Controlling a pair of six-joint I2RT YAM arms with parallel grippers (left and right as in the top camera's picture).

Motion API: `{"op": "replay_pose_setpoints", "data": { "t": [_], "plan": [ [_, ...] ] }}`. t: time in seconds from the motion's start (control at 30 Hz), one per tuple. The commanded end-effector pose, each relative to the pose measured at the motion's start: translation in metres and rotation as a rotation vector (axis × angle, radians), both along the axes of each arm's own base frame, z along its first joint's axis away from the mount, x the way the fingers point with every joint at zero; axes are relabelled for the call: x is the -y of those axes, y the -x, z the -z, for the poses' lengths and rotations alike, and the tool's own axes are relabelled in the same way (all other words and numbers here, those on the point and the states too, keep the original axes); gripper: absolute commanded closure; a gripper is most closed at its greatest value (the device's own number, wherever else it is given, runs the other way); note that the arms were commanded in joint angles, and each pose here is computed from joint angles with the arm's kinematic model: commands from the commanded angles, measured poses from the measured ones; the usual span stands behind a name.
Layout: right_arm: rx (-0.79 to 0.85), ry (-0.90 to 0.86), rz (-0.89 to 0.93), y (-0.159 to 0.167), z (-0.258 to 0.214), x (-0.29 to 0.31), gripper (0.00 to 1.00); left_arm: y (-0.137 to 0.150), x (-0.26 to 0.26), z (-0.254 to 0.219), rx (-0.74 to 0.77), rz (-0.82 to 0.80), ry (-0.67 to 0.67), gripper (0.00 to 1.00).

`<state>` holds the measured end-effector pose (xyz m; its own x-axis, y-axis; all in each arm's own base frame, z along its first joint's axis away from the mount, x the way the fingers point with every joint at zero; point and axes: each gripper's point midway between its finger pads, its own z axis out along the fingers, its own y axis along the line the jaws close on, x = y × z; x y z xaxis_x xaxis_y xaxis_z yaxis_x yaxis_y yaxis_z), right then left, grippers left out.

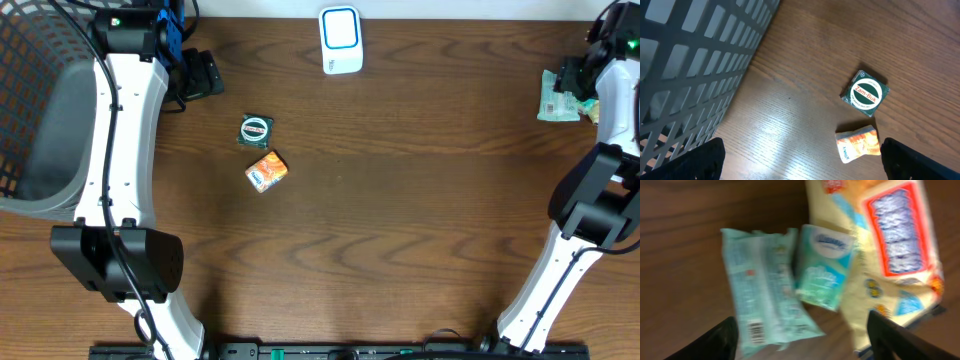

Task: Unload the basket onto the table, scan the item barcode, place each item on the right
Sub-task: 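Carry the tissue pack to the far right and release it, then move the right gripper back to the orange packet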

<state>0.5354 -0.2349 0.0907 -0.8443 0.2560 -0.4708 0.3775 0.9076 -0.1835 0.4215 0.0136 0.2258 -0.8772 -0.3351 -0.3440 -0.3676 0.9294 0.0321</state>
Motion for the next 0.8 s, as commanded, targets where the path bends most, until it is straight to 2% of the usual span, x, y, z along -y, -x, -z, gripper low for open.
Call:
{"op": "replay_pose_setpoints", "data": {
  "t": [0.0,0.03,0.13,0.2,0.27,0.33,0.47,0.63,0.7,0.77],
  "plan": [
    [0.149,-0.065,-0.113,-0.023,-0.058,-0.048,0.22,0.000,-0.003,0.006,-0.020,0.003,-0.015,0.02],
    [0.193,-0.100,-0.161,-0.029,-0.073,-0.065,0.21,0.000,-0.003,0.006,-0.020,0.003,-0.015,0.03],
    [0.380,-0.342,-0.437,-0.043,-0.136,-0.159,0.09,0.000,-0.003,0.006,-0.020,0.003,-0.014,0.02],
    [0.475,-0.518,-0.628,-0.039,-0.173,-0.217,0.02,0.000,-0.003,0.006,-0.020,0.003,-0.015,0.02],
    [0.549,-0.708,-0.847,-0.026,-0.206,-0.280,0.01,0.000,-0.003,0.006,-0.020,0.003,-0.014,0.02],
    [0.566,-0.809,-0.984,-0.014,-0.220,-0.322,0.01,0.000,-0.003,0.006,-0.020,0.003,-0.014,0.02],
    [0.451,-0.853,-1.046,-0.003,-0.194,-0.391,0.01,0.000,-0.003,0.006,-0.020,0.003,-0.014,0.02],
    [0.215,-0.963,-1.115,0.038,-0.148,-0.479,0.01,0.000,-0.003,0.006,-0.020,0.003,-0.014,0.02],
    [0.111,-0.941,-1.101,0.053,-0.124,-0.501,0.01,0.000,-0.003,0.006,-0.020,0.003,-0.014,0.02],
    [0.023,-0.821,-1.063,0.059,-0.091,-0.513,0.01,0.000,-0.003,0.006,-0.020,0.003,-0.014,0.03]
  ]
}}
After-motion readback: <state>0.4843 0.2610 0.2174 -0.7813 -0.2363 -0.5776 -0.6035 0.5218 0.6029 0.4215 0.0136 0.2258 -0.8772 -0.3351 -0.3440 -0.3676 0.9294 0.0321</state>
